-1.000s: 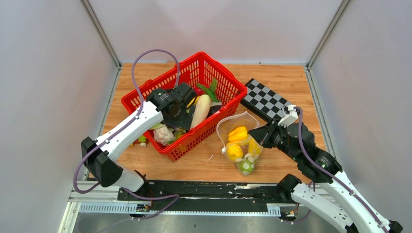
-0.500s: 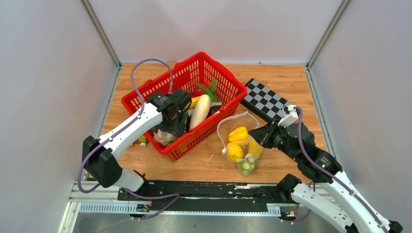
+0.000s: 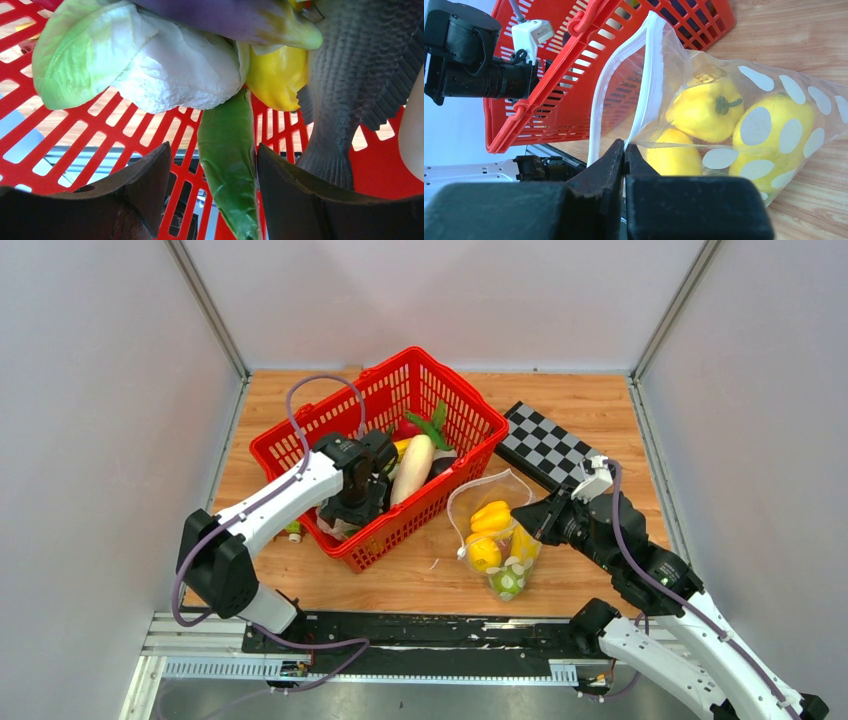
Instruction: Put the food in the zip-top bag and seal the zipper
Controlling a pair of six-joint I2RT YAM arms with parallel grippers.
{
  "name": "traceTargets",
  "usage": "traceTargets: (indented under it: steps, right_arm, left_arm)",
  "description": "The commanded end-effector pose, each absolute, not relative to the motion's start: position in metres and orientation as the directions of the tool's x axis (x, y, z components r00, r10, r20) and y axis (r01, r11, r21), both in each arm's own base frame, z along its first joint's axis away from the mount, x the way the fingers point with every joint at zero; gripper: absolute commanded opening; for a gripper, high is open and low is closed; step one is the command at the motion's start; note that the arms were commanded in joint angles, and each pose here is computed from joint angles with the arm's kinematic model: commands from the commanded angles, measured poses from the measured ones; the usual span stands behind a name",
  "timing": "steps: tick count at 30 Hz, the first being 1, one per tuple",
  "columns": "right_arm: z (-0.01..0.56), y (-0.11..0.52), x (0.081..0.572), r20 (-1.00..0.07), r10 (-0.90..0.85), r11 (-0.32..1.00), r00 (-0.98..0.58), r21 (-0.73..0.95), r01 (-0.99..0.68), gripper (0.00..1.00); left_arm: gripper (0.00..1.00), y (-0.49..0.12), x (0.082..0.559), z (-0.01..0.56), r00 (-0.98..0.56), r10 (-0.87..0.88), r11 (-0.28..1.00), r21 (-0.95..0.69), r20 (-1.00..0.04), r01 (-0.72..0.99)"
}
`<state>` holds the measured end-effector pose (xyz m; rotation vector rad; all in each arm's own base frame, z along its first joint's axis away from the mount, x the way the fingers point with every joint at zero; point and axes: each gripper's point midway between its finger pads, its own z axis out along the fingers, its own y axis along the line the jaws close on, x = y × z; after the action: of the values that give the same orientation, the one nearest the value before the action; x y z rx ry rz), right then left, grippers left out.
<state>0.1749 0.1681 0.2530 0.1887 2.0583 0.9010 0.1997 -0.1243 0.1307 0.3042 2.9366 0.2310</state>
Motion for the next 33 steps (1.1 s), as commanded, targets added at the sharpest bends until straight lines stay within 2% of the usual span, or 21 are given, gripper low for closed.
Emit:
traceTargets:
  steps: [1, 4, 7, 11, 26, 33]
  right_arm:
    - [0.270, 0.170, 0.178, -0.663, 0.458, 0.709, -0.592, 0.674, -0.207, 0.03]
    - [0.270, 0.171, 0.178, -0.662, 0.457, 0.708, -0.594, 0.675, -0.208, 0.03]
    - [0.270, 0.171, 0.179, -0.664, 0.454, 0.710, -0.595, 0.673, -0.209, 0.03]
    - [0.270, 0.171, 0.179, -0.663, 0.453, 0.709, -0.595, 0.673, -0.210, 0.03]
    - [0.268, 0.170, 0.179, -0.664, 0.453, 0.714, -0.595, 0.670, -0.204, 0.03]
    - [0.270, 0.168, 0.179, -0.669, 0.454, 0.717, -0.588, 0.666, -0.205, 0.03]
  left_arm:
    - [0.69, -0.126, 0.190, 0.126, -0.962, 0.253, 0.960, 0.150, -0.105, 0.236]
    - [0.66, -0.125, 0.185, 0.121, -0.962, 0.263, 0.957, 0.145, -0.075, 0.251]
    - [0.57, -0.123, 0.184, 0.119, -0.961, 0.269, 0.954, 0.152, -0.067, 0.257]
    - [0.49, -0.127, 0.184, 0.121, -0.959, 0.273, 0.956, 0.131, -0.076, 0.261]
    - [0.00, -0.136, 0.187, 0.133, -0.948, 0.300, 0.953, 0.079, -0.104, 0.293]
    - [0.00, -0.141, 0.205, 0.162, -0.931, 0.288, 0.958, 0.077, -0.223, 0.278]
